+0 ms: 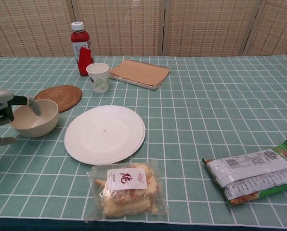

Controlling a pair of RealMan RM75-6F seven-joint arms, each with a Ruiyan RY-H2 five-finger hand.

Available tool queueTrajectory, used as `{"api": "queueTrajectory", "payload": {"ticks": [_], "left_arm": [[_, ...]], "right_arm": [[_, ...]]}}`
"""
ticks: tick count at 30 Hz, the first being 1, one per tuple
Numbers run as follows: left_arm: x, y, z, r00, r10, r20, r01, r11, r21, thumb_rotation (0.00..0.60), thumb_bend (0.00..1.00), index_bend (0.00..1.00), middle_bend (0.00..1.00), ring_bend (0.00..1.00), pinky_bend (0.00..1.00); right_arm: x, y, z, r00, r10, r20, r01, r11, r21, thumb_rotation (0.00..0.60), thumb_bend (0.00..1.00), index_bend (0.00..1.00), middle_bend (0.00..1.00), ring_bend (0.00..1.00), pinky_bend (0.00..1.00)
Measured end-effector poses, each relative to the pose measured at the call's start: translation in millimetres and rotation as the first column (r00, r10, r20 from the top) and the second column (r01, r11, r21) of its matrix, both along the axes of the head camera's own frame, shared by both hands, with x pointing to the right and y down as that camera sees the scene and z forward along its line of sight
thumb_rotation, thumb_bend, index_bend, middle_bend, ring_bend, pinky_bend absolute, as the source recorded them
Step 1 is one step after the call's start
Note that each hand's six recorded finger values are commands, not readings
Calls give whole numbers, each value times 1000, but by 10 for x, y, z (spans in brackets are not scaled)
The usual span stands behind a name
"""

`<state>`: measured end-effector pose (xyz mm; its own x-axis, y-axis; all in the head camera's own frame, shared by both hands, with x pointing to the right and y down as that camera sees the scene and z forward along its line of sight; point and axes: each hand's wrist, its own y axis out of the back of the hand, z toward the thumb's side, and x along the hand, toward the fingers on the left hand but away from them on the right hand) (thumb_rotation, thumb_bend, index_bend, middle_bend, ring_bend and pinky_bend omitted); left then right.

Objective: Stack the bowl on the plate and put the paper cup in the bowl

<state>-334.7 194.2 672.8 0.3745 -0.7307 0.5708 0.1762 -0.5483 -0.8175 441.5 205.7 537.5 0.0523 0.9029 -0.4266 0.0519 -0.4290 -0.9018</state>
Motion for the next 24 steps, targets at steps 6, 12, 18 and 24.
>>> {"api": "queueTrajectory", "payload": {"ticks": [6,12,18,24], "left_arm": [[41,-68,161,1000,0,17,0,1000,-9,600,224,348,973,952,997],[51,-119,235,1000,-6,16,6,1000,-14,600,299,418,983,957,1000],[31,-124,250,1000,-7,18,7,1000,-14,600,358,499,996,966,1000],[-8,-140,276,1000,-22,18,22,1000,-14,600,397,528,999,967,1000]], "right_arm": [[9,-1,-5,1000,2,-1,-2,1000,-1,600,235,124,127,43,125],[29,7,-3,1000,8,-2,-8,1000,-3,600,235,124,127,43,125],[37,8,10,1000,9,-1,-9,1000,-7,600,235,124,127,43,125],[27,1,23,1000,5,2,-5,1000,-10,600,235,124,127,43,125]]}}
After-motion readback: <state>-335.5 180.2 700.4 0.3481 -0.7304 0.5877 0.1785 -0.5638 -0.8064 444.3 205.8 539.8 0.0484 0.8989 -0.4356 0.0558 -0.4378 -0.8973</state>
